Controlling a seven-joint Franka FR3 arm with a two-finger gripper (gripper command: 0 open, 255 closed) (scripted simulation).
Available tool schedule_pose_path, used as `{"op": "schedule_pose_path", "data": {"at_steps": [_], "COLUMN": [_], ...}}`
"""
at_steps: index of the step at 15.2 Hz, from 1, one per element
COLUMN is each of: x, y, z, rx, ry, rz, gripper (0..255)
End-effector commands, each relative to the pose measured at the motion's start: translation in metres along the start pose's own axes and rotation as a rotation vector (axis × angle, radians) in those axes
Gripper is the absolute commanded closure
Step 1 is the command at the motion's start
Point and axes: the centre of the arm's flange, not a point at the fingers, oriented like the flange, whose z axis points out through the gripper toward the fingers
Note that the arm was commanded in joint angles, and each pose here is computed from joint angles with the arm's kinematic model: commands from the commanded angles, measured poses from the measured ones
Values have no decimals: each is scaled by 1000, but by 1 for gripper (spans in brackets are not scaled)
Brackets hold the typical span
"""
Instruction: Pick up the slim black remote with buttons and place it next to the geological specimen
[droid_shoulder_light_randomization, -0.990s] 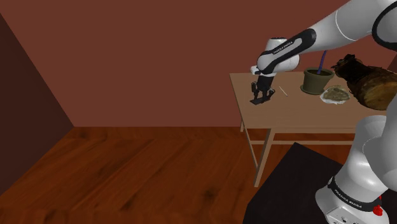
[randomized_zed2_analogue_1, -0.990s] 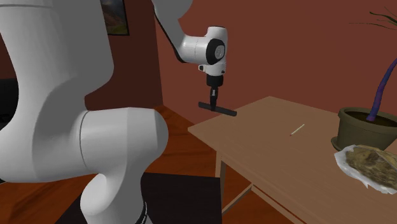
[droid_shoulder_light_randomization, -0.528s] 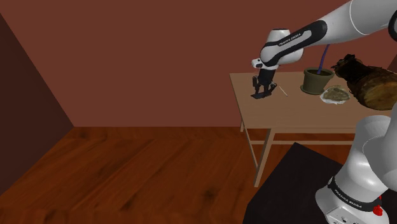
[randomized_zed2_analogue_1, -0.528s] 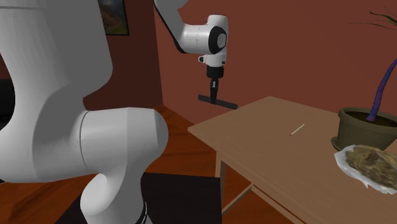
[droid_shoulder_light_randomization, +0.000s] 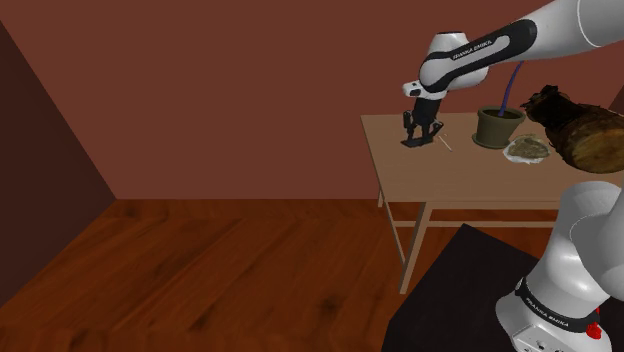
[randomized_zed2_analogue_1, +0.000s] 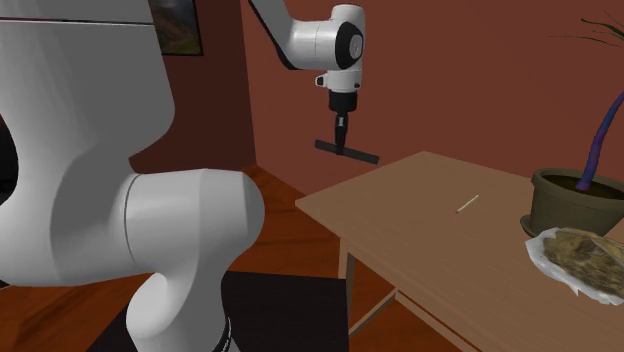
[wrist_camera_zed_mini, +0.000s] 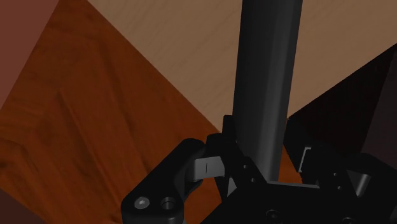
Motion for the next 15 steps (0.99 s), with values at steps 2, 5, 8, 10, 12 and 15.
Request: {"op": "schedule_pose_path", "data": {"at_steps": [2, 5, 8, 10, 12, 15], "x": [-27, -55, -84, -103, -122, -151], "y": [-23, -51, -78, -96, -114, -141], "z": [-6, -9, -11, -13, -15, -17], "rx": [0, 0, 0, 0, 0, 0], "ry": [-1, -1, -1, -1, -1, -1], "rz": [0, 0, 0, 0, 0, 0], "gripper": [255, 255, 255, 255, 255, 255]}}
